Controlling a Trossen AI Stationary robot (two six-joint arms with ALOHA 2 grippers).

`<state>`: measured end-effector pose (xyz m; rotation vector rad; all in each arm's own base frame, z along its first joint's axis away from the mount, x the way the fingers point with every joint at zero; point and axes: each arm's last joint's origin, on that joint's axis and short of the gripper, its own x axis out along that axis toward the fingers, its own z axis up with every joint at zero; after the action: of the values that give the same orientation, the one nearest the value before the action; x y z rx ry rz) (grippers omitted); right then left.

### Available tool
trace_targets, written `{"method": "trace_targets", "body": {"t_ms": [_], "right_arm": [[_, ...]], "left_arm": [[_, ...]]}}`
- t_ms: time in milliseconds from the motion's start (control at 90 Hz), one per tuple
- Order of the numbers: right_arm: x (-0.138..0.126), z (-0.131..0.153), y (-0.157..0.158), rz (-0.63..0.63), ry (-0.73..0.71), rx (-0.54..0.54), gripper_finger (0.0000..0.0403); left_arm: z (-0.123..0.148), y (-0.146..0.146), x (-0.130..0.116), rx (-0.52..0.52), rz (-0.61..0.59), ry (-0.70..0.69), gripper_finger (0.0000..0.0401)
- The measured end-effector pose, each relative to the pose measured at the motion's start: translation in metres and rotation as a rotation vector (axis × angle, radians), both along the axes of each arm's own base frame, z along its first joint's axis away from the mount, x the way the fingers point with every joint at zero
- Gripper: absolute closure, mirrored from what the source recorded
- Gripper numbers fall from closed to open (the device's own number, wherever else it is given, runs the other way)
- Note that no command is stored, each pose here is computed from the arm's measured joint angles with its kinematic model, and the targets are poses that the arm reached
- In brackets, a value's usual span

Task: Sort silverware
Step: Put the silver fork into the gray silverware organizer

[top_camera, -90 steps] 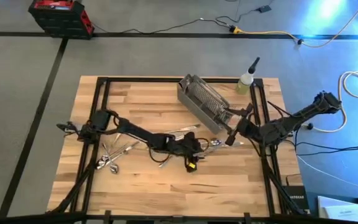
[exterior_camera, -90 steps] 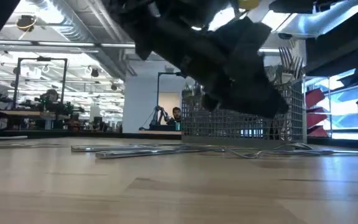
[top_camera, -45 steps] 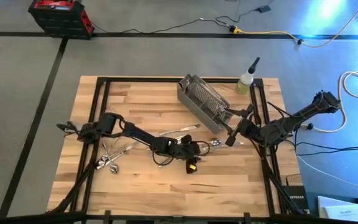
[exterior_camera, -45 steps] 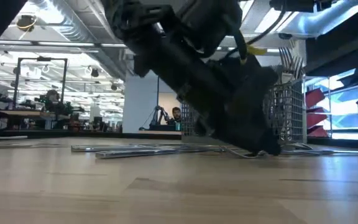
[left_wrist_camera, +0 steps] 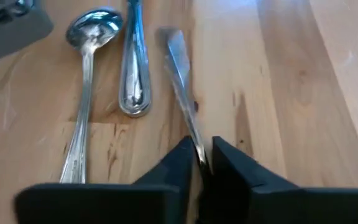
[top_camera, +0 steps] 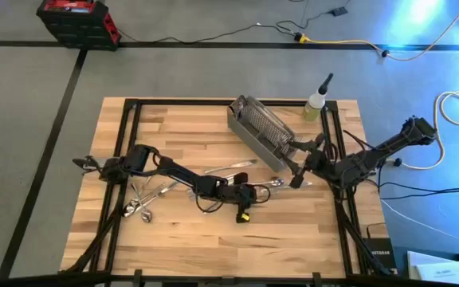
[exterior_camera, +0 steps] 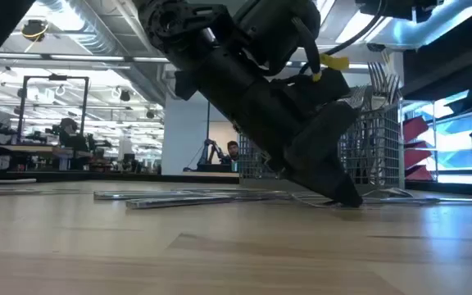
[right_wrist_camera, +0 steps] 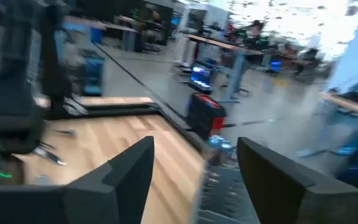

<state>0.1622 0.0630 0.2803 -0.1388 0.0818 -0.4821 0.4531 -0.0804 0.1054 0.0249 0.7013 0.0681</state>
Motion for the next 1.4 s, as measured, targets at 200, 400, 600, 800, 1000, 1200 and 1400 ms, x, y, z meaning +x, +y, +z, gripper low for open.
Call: {"method": "trace_targets", "body": {"t_ms": [200,400,600,800,1000,1200,1400], "right_arm": [[0.002,0.017,0.006,0.207,-0.037,0.03,0.0205],[0.001,0.055,0.013,0.516,-0.144,0.087,0.0205],[0.013,0.058,0.023,0.607,-0.136,0.205,0.0205],[0.035,0.03,0.036,0.616,0.041,0.189,0.0205],[0.049,0.005,0.032,0.439,0.177,0.217,0.0205],[0.083,-0.018,0.028,0.404,0.326,0.315,0.0205],[0.108,-0.034,0.03,0.302,0.413,0.474,0.0205]], "left_arm": [[0.003,0.0,-0.002,0.13,-0.108,0.028,0.0398],[0.027,0.002,-0.014,0.398,-0.145,0.1,0.0399],[0.07,0.004,-0.027,0.788,-0.096,0.17,0.04],[0.101,-0.012,-0.042,1.138,-0.16,0.266,0.0401],[0.118,-0.047,-0.058,1.329,-0.387,0.293,0.0401],[0.119,-0.073,-0.068,1.561,-0.684,0.356,0.0401],[0.119,-0.07,-0.068,1.603,-0.684,0.398,0.0401]]}}
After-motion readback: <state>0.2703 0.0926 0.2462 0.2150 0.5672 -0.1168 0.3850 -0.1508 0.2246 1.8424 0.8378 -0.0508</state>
